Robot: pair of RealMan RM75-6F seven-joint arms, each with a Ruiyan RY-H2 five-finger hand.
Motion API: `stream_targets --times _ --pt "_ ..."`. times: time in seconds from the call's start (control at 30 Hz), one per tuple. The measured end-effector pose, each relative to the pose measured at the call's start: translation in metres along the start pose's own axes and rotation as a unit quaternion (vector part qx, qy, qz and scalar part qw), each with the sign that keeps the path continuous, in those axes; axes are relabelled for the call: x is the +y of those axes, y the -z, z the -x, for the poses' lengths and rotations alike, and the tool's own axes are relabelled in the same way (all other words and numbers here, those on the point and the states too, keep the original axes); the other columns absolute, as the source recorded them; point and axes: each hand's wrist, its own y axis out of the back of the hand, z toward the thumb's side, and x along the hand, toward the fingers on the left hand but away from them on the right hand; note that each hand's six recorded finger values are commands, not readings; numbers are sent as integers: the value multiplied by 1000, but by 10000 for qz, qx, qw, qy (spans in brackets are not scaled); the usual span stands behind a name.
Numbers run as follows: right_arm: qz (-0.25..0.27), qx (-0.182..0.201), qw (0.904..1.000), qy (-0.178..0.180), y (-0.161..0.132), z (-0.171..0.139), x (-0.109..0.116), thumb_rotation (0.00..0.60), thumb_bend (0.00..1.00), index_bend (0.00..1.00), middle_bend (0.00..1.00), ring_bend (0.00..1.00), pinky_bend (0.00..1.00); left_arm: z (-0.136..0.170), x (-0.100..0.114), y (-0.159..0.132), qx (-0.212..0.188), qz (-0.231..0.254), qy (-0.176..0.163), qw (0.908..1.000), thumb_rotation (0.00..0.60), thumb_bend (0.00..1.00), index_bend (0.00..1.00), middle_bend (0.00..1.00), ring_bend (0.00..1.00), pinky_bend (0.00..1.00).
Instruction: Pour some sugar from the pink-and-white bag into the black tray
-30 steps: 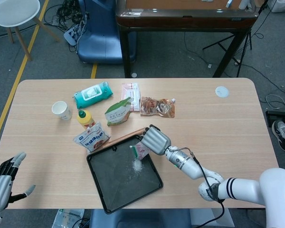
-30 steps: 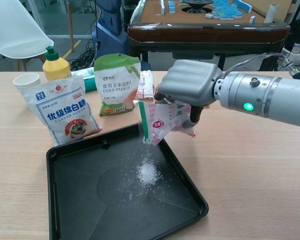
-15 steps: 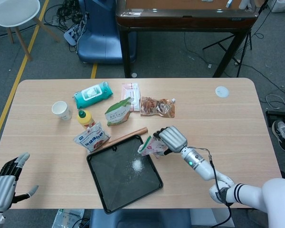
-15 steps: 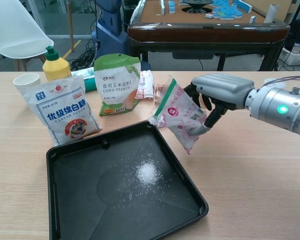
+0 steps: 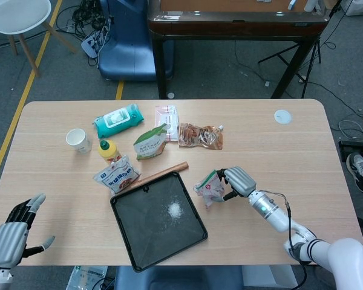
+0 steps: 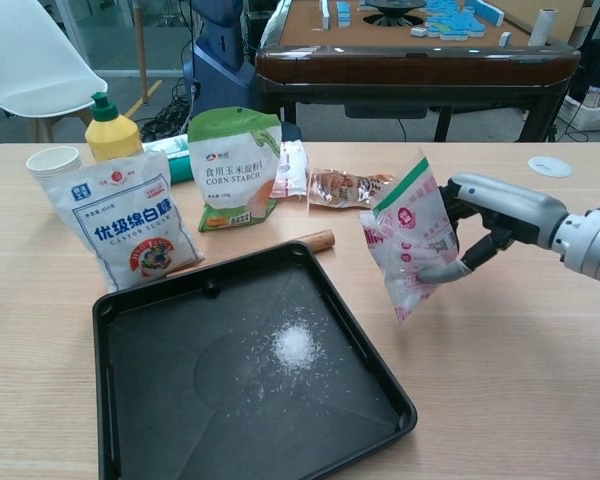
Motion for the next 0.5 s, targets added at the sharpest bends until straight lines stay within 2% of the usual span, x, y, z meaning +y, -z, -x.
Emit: stream_targets --times 0.17,0.37,0.5 --pt "406 156 9990 -99 2 -1 -11 600 249 579 578 528 552 1 2 0 28 -17 -14 10000 600 177 37 82 72 69" --pt "440 289 9982 -284 2 0 -26 600 250 579 556 486 543 2 1 -1 35 -26 7 10000 600 176 37 82 72 69" --pt "382 309 9979 -420 2 2 -33 600 249 568 515 418 450 2 1 -2 22 -38 20 10000 600 176 37 82 72 69"
